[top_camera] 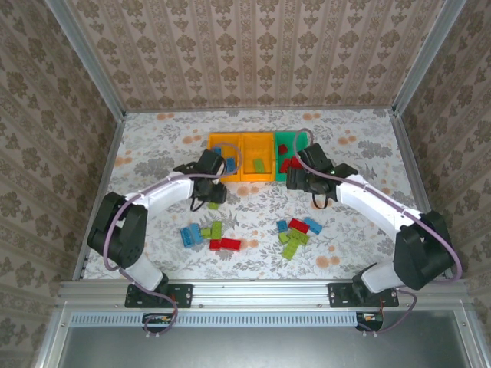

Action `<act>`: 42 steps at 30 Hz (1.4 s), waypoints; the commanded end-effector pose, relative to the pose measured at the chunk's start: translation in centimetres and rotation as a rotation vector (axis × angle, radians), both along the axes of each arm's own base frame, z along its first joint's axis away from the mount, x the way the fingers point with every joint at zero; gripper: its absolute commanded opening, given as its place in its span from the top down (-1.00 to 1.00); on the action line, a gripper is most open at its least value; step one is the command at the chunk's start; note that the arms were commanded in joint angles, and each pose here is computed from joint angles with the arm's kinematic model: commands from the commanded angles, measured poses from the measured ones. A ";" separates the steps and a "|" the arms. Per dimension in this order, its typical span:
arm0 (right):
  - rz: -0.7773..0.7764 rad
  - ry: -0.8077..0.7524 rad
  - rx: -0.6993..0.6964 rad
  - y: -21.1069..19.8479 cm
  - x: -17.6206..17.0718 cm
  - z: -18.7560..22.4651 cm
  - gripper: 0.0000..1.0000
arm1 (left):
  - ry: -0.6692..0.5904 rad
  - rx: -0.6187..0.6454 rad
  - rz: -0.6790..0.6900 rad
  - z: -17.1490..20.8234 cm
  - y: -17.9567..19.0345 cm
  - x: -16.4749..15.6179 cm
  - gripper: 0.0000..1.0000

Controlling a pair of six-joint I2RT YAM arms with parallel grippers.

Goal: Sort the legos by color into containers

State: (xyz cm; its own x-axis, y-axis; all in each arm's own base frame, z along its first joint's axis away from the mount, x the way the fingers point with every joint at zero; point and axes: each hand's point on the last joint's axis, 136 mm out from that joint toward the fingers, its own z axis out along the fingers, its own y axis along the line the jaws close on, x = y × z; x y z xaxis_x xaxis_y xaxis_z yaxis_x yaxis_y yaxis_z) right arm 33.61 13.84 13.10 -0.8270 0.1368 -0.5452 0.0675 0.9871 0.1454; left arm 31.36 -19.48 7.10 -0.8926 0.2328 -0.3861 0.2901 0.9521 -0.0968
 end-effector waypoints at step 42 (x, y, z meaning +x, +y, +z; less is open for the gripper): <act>0.409 0.191 -0.259 8.1 -12.9 -9.1 0.07 | -0.211 -0.510 -0.127 8.6 -14.4 12.1 -0.77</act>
State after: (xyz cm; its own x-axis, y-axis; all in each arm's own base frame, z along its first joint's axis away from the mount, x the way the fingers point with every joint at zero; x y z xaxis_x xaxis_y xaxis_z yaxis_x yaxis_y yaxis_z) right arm 21.01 22.35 3.94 -0.8714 -0.3159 -0.3753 -0.3253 0.9448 -0.0399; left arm 43.92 -34.79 12.80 -0.7775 0.1171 -0.6178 0.4628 0.7718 -0.4361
